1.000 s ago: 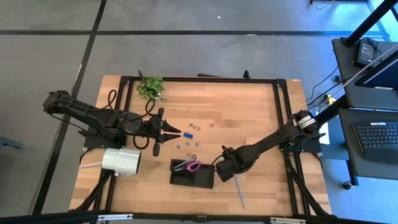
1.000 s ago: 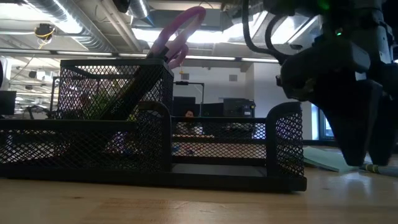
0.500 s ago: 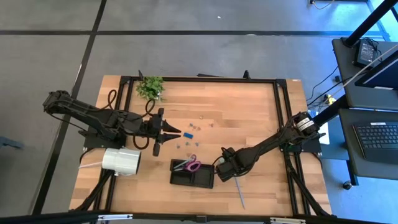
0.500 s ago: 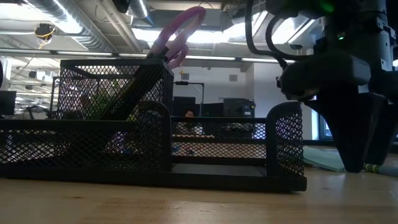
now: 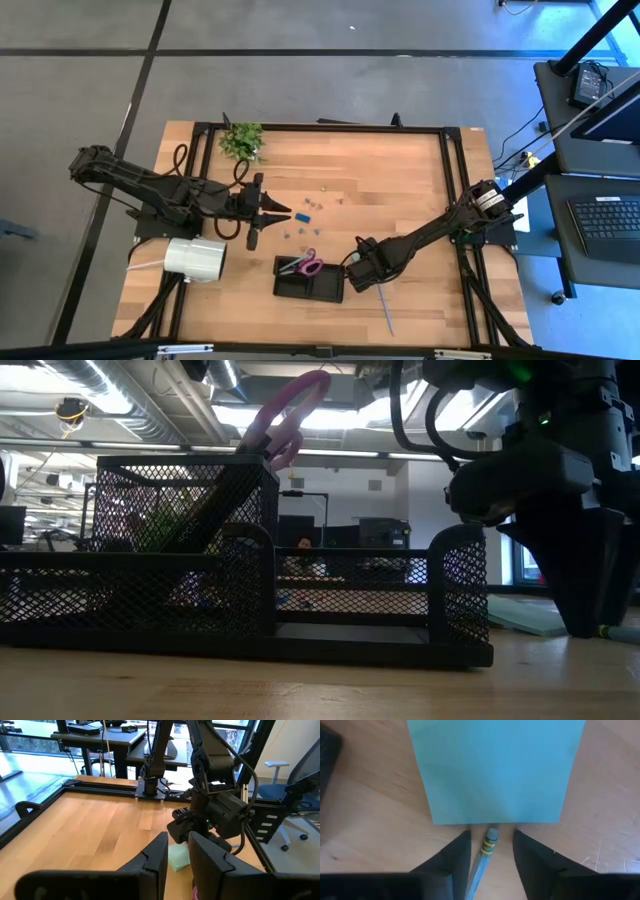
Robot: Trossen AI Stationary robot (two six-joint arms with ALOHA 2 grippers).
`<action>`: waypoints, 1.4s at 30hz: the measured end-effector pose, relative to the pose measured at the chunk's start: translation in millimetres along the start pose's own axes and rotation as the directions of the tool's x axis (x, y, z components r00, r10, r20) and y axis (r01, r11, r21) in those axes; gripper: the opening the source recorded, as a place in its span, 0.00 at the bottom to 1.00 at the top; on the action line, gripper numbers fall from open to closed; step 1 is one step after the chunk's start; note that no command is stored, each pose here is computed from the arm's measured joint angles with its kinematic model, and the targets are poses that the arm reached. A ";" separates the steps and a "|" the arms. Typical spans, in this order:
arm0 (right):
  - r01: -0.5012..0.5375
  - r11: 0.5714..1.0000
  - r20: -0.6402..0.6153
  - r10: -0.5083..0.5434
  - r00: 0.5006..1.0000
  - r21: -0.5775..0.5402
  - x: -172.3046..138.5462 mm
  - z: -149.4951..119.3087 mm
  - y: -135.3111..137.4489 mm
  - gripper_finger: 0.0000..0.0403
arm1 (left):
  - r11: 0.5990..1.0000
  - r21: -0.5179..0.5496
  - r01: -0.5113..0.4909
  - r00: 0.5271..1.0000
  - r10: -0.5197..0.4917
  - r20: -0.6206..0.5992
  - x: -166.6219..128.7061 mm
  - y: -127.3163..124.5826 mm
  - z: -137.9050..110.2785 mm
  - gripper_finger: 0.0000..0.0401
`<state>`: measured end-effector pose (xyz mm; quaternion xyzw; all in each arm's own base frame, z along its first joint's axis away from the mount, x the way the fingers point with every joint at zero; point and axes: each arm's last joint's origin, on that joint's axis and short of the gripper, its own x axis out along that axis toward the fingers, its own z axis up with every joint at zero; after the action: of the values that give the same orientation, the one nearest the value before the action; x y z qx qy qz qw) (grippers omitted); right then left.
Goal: Pick and place office supplies into organizer
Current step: Put the light blue pencil into the desk organizer
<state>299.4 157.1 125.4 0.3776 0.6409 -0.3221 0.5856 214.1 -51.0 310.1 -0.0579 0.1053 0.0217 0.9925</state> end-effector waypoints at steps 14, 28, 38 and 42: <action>0.000 1.000 0.003 0.000 1.000 -0.031 0.3 -0.3 -0.1 0.20 | 1.000 0.001 0.000 1.000 0.000 0.000 0.0 0.0 0.0 0.18; 0.000 0.998 0.027 0.001 1.000 -0.058 0.1 0.1 0.1 0.04 | 1.000 0.002 0.000 1.000 0.000 0.000 0.0 0.0 0.0 0.18; -0.049 0.988 -0.020 0.046 0.999 -0.149 -22.2 0.3 -6.6 0.04 | 1.000 0.002 0.000 1.000 0.000 0.000 0.0 0.0 0.0 0.18; -0.179 0.962 -0.045 0.173 0.984 -0.207 -56.8 5.8 -10.0 0.04 | 1.000 0.002 0.000 1.000 0.000 0.000 0.0 0.0 -0.1 0.18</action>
<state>295.4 141.0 181.0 0.3731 0.6431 -0.1943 0.6399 214.1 -51.0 310.0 -0.0569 0.1055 0.0214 0.9926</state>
